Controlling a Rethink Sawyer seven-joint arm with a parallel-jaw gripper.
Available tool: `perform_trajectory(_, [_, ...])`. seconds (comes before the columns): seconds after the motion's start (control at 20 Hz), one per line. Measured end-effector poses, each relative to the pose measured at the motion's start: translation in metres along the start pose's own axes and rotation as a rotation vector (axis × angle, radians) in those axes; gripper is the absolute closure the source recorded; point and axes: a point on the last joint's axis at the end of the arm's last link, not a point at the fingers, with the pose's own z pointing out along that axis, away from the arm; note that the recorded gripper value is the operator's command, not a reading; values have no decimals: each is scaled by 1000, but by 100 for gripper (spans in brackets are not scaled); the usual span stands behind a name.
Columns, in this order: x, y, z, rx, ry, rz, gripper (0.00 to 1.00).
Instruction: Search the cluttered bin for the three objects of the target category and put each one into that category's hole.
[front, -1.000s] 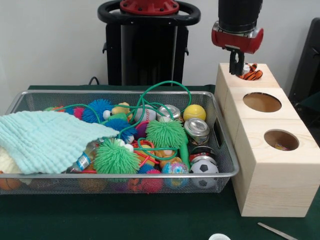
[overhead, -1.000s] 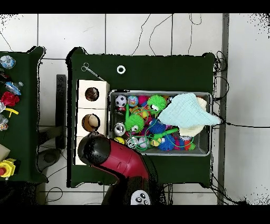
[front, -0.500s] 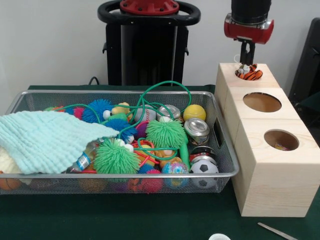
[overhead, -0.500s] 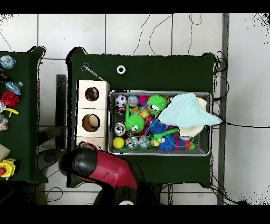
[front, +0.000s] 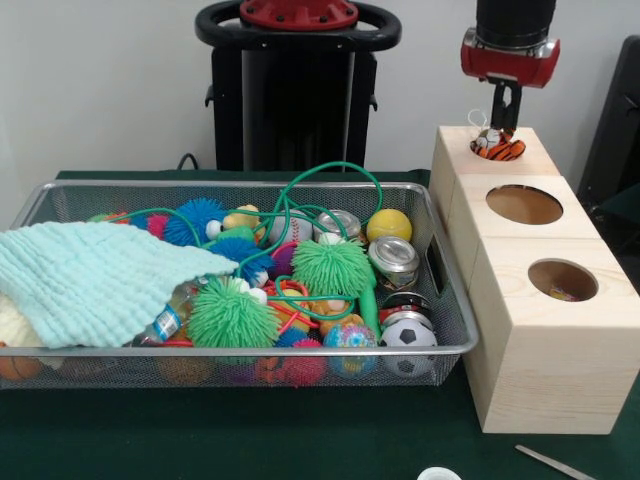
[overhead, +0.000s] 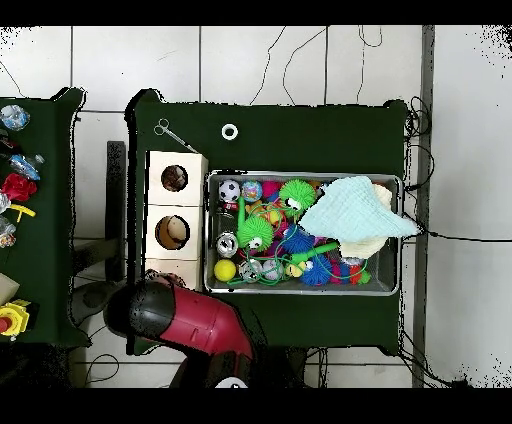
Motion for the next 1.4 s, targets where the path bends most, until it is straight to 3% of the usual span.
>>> perform_trajectory(0.45, [-11,-21,27,19,-14,42,100])
perform_trajectory(0.65, [-15,-23,28,4,0,51,100])
perform_trajectory(1.1, [-15,-24,28,-3,6,44,100])
perform_trajectory(1.4, [-6,-29,18,31,-9,-2,100])
